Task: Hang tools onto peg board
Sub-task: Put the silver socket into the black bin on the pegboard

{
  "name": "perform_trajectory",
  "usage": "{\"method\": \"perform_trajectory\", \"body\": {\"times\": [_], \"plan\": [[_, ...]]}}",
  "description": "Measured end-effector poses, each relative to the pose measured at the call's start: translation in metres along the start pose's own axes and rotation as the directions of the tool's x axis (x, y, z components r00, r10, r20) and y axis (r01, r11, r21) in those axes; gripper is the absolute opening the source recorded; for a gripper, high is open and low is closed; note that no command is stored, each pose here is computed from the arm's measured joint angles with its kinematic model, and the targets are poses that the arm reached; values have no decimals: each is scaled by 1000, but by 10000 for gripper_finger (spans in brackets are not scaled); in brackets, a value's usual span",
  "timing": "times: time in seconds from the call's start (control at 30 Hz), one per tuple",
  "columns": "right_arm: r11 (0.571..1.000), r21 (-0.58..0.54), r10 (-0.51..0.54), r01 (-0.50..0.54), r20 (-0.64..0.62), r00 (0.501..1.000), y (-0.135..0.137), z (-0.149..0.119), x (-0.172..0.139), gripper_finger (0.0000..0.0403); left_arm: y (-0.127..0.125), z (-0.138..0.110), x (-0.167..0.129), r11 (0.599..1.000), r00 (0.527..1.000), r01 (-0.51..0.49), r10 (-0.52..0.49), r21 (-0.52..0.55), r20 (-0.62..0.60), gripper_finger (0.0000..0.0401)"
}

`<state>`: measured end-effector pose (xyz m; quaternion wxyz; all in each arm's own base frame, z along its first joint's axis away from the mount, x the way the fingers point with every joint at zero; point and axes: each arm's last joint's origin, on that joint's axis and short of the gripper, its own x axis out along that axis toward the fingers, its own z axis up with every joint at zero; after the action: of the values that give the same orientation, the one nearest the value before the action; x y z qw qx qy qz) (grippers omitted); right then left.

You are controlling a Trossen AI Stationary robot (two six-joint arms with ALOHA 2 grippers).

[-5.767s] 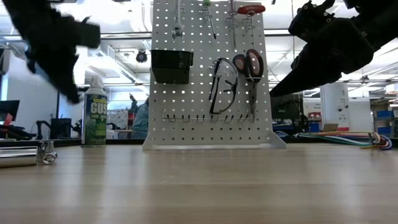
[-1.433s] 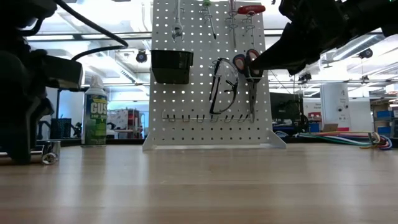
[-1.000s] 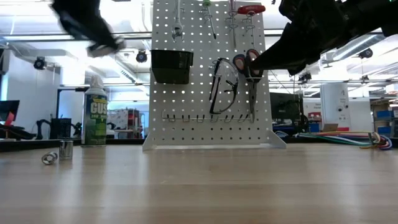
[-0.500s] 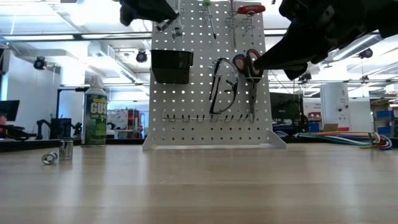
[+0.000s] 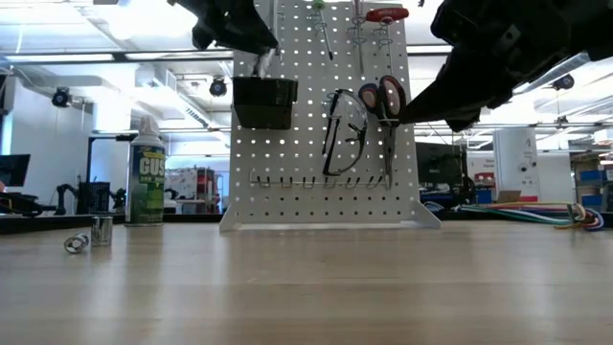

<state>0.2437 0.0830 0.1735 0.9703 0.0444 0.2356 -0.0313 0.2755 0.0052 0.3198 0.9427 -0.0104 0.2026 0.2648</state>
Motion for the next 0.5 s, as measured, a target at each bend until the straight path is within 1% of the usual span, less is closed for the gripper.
{"method": "perform_trajectory", "body": {"times": [0.13, 0.23, 0.37, 0.5], "plan": [[1000, -1, -1, 1, -3, 1000, 0, 0, 0, 0, 2, 0, 1, 1000, 1000, -6, 6, 6, -3, 218], [1000, 0, -1, 1, -4, 1000, 0, -1, 0, 0, 2, 0, 1, 1000, 1000, -6, 7, 16, -8, 253], [1000, 7, -2, 2, -4, 1000, 0, -1, 0, 0, 0, -6, -3, 1000, 998, 2, 0, 30, -64, 274], [1000, 10, -4, 4, -13, 1000, 0, -1, 0, 0, -6, -21, -13, 996, 980, 28, -11, 82, -199, 272]]}}
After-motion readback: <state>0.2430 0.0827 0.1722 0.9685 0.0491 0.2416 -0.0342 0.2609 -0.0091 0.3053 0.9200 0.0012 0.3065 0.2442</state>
